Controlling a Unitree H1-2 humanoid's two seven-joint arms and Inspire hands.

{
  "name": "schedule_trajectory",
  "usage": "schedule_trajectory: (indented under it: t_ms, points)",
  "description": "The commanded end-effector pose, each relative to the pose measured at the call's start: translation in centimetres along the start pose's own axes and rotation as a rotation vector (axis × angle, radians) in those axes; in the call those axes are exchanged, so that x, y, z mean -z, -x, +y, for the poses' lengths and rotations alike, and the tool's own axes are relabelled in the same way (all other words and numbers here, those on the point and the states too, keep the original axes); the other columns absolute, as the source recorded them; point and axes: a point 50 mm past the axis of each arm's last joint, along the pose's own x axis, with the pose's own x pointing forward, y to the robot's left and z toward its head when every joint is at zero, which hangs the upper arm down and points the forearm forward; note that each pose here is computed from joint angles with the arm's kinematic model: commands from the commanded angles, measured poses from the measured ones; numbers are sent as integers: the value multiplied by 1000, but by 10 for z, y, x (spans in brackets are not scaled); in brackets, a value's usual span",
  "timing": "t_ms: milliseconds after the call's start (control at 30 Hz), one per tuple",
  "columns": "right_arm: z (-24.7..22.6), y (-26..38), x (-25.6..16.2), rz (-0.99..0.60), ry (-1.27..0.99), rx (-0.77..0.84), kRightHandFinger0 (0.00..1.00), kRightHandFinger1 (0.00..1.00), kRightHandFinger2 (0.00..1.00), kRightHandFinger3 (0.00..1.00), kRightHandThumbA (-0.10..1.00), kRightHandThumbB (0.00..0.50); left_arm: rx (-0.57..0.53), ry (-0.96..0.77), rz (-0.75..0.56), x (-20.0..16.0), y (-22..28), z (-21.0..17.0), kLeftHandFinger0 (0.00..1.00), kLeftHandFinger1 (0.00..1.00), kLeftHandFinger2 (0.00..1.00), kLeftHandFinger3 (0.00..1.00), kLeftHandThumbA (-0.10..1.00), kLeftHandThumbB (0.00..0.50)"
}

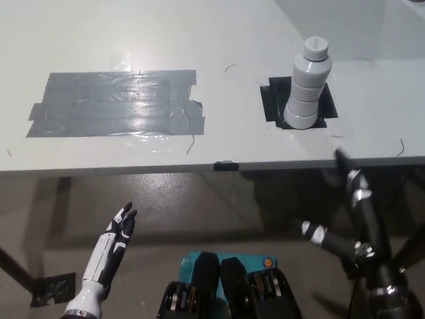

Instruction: A white bottle is kept in the middle of the desk infront of the robot and the robot picks it up with its right hand and passes it to a person

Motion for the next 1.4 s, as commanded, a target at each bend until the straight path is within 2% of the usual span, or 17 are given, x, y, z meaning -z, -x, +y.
schedule_trajectory:
  t_ms: [0,33,233,333,567,633,767,933,1067,1233,1333,1367]
  points:
    - [-25,-38,-24,-120,52,86,1000,1000,1000,1000,1000,306,-14,-5,-61,-6,0,4,1000,1000,1000,1000,966,4]
    - [-29,-48,-21,-105,41,99,1000,1000,1000,1000,1000,296,-15,-6,-59,-6,1,3,1000,1000,1000,1000,965,3]
    - [-45,-102,-9,9,18,112,1000,1000,1000,1000,1000,328,-20,-5,-71,-10,-3,4,1000,1000,1000,1000,960,0]
    - [-49,-121,1,65,22,125,1000,1000,1000,1000,1000,302,-18,-8,-78,-11,-4,4,1000,1000,1000,1000,965,0]
    - [-45,-157,22,160,-65,132,1000,1000,1000,1000,1000,309,-21,-8,-75,-13,-5,4,1000,1000,1000,1000,987,14]
    - [-44,-168,29,185,-58,125,1000,1000,1000,1000,1000,294,-19,0,-79,-12,-6,4,1000,1000,1000,1000,968,0]
    - [-37,-182,33,239,-46,110,1000,1000,1000,1000,1000,348,-16,-7,-85,-12,-5,4,1000,1000,1000,1000,956,8]
    - [-25,-196,39,279,-60,79,1000,1000,1000,1000,1000,353,-16,-15,-85,-13,-6,4,1000,1000,1000,1000,982,6]
    - [-15,-203,45,301,-70,57,1000,1000,1000,1000,1000,348,-15,-6,-88,-15,-7,4,1000,1000,1000,1000,962,0]
    - [-4,-212,54,349,-86,43,1000,1000,1000,1000,1000,394,-12,-10,-84,-15,-7,4,1000,1000,1000,1000,980,5]
    - [-1,-217,60,378,-66,36,1000,1000,1000,1000,1000,397,-13,-10,-88,-16,-7,4,1000,1000,1000,1000,970,0]
    - [0,-218,62,393,-47,32,1000,1000,1000,1000,1000,416,-13,-11,-87,-15,-7,4,1000,1000,1000,1000,970,0]
